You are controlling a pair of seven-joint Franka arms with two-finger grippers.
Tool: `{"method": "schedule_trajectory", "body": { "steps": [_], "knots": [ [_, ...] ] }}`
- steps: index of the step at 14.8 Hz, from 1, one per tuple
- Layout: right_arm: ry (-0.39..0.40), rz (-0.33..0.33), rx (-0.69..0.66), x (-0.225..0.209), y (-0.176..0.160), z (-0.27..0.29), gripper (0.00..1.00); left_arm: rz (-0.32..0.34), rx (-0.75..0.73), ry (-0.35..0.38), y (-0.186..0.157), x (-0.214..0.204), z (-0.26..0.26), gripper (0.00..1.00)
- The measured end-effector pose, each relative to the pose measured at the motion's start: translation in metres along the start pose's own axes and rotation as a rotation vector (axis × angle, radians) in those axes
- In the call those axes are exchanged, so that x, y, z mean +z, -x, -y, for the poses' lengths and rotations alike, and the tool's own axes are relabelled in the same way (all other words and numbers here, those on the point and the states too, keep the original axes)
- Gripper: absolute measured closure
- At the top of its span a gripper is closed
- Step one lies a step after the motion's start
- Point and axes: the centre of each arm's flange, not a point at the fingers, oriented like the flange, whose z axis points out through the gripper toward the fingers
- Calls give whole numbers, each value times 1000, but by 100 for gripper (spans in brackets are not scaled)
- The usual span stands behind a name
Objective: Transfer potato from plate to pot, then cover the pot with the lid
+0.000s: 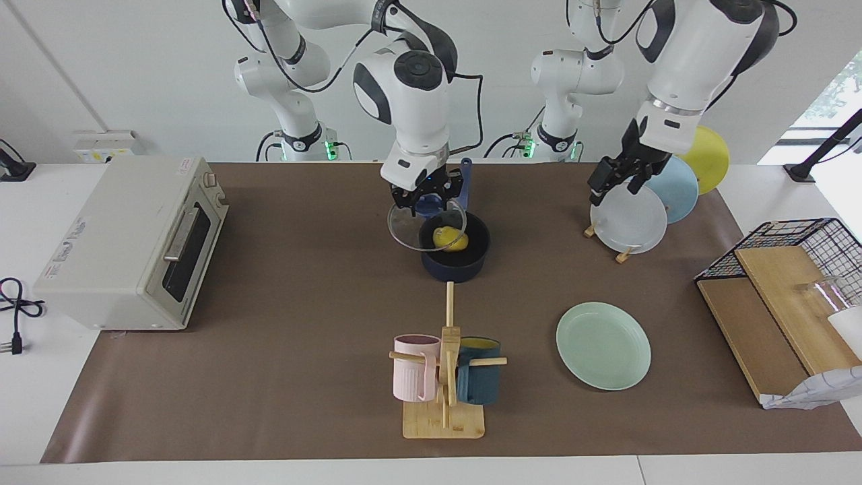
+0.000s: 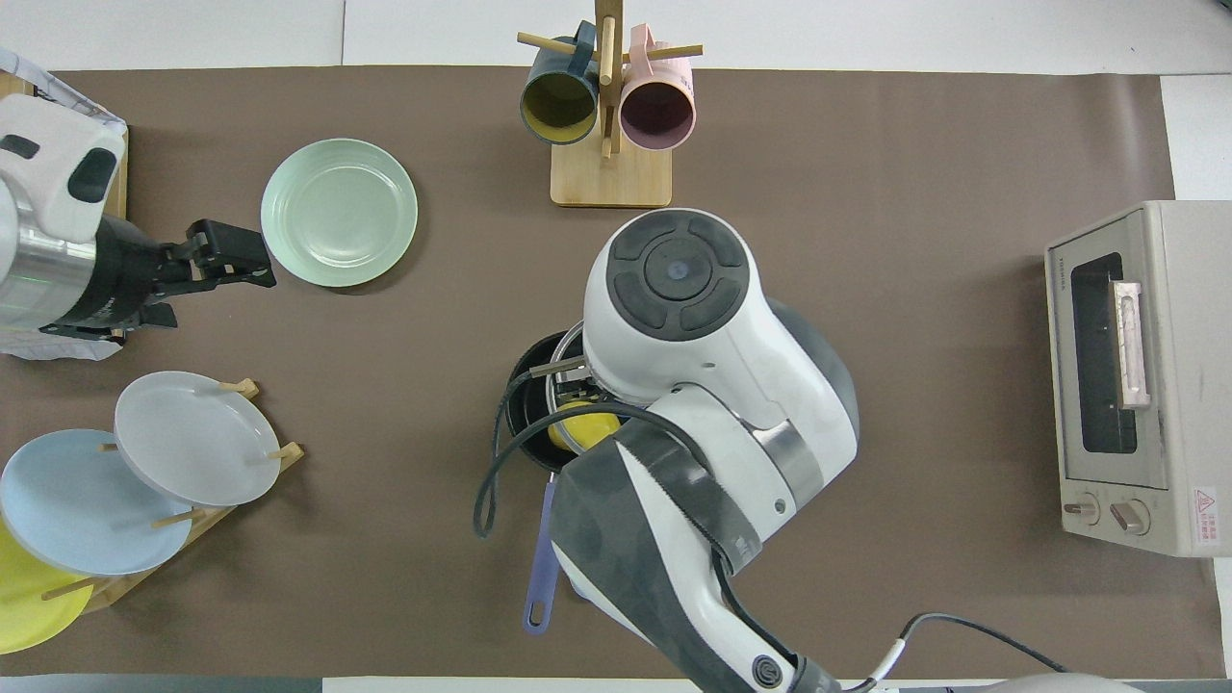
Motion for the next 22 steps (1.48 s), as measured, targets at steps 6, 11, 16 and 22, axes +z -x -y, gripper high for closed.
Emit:
{"method": "schedule_trajectory", "body": {
  "steps": [6, 11, 16, 22],
  "knots": [
    [-13, 18, 50, 57, 13, 60, 34, 61, 176, -21, -9, 10, 43, 0],
    [-8, 22, 63, 61, 9, 55, 34, 85, 213, -46, -2, 3, 42, 0],
    [-5, 7, 65, 66, 3, 52, 34, 107, 261, -70, -2, -23, 41, 0],
    [22, -11, 75, 69, -9, 36, 34, 109, 316, -80, -12, -16, 50, 0]
  ]
}}
